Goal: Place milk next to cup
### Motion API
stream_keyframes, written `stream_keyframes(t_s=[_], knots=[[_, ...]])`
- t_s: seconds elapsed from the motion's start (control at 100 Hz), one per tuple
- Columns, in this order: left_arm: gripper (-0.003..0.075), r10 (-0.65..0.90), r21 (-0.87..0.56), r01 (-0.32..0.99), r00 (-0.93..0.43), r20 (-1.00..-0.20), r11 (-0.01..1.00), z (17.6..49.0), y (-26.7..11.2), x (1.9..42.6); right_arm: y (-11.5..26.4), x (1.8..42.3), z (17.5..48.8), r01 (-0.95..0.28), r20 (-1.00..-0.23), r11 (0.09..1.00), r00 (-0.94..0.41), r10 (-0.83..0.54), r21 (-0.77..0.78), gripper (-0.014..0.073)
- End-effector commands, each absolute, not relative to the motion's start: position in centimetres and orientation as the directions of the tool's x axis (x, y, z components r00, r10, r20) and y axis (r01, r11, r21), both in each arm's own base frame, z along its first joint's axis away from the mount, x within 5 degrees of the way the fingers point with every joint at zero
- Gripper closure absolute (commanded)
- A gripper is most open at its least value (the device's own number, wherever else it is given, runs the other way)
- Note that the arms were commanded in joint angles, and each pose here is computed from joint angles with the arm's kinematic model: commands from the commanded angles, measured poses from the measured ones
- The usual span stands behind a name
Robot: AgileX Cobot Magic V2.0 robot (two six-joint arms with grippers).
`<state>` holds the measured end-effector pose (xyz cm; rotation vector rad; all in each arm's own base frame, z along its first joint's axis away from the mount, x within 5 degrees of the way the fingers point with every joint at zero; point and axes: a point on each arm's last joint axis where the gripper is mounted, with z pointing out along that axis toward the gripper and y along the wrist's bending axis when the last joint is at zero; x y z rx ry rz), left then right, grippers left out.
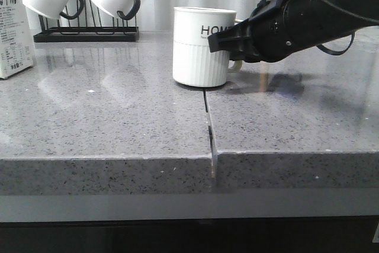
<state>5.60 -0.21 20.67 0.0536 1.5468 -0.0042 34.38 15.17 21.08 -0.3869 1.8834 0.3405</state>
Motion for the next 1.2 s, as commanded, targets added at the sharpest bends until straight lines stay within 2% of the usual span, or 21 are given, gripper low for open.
stream_keyframes(t_s=[0.0, 0.09, 0.19, 0.41, 0.67, 0.74, 0.91, 1.0, 1.07, 1.19], knots=[[0.0741, 0.023, 0.027, 0.034, 0.101, -0.995, 0.999, 20.3, -0.2, 5.5, 15.3, 34.6, 24.3, -0.44, -0.981, 0.897, -0.185, -0.049, 0.038, 0.05], [0.0741, 0.023, 0.027, 0.034, 0.101, -0.995, 0.999, 20.3, -0.2, 5.5, 15.3, 34.6, 24.2, -0.439, -0.98, 0.898, -0.193, -0.053, 0.037, 0.0322], [0.0741, 0.023, 0.027, 0.034, 0.101, -0.995, 0.999, 20.3, -0.2, 5.5, 15.3, 34.5, 24.1, -0.437, -0.977, 0.899, -0.204, -0.059, 0.037, 0.0211], [0.0741, 0.023, 0.027, 0.034, 0.101, -0.995, 0.999, 20.3, -0.2, 5.5, 14.5, 33.1, 24.3, -0.423, -0.975, 0.905, -0.22, -0.044, 0.055, 0.0215], [0.0741, 0.023, 0.027, 0.034, 0.101, -0.995, 0.999, 20.3, -0.2, 5.5, 12.6, 28.8, 26.5, -0.416, -0.973, 0.908, -0.227, -0.051, 0.05, 0.0216], [0.0741, 0.023, 0.027, 0.034, 0.101, -0.995, 0.999, 20.3, -0.2, 5.5, 11.9, 27.3, 27.2, -0.409, -0.966, 0.911, -0.251, -0.064, 0.046, 0.0261], [0.0741, 0.023, 0.027, 0.034, 0.101, -0.995, 0.999, 20.3, -0.2, 5.5, 10.1, 23.4, 29.2, -0.394, -0.959, 0.918, -0.273, -0.077, 0.039, 0.0519], [0.0741, 0.023, 0.027, 0.034, 0.101, -0.995, 0.999, 20.3, -0.2, 5.5, 9.2, 21.5, 30.2, -0.388, -0.96, 0.921, -0.27, -0.077, 0.036, 0.062], [0.0741, 0.023, 0.027, 0.034, 0.101, -0.995, 0.999, 20.3, -0.2, 5.5, 8.6, 20.1, 30.9, -0.384, -0.963, 0.923, -0.26, -0.072, 0.034, 0.0668], [0.0741, 0.023, 0.027, 0.034, 0.101, -0.995, 0.999, 20.3, -0.2, 5.5, 7.5, 17.6, 31.6, -0.379, -0.969, 0.925, -0.237, -0.062, 0.033, 0.0662]])
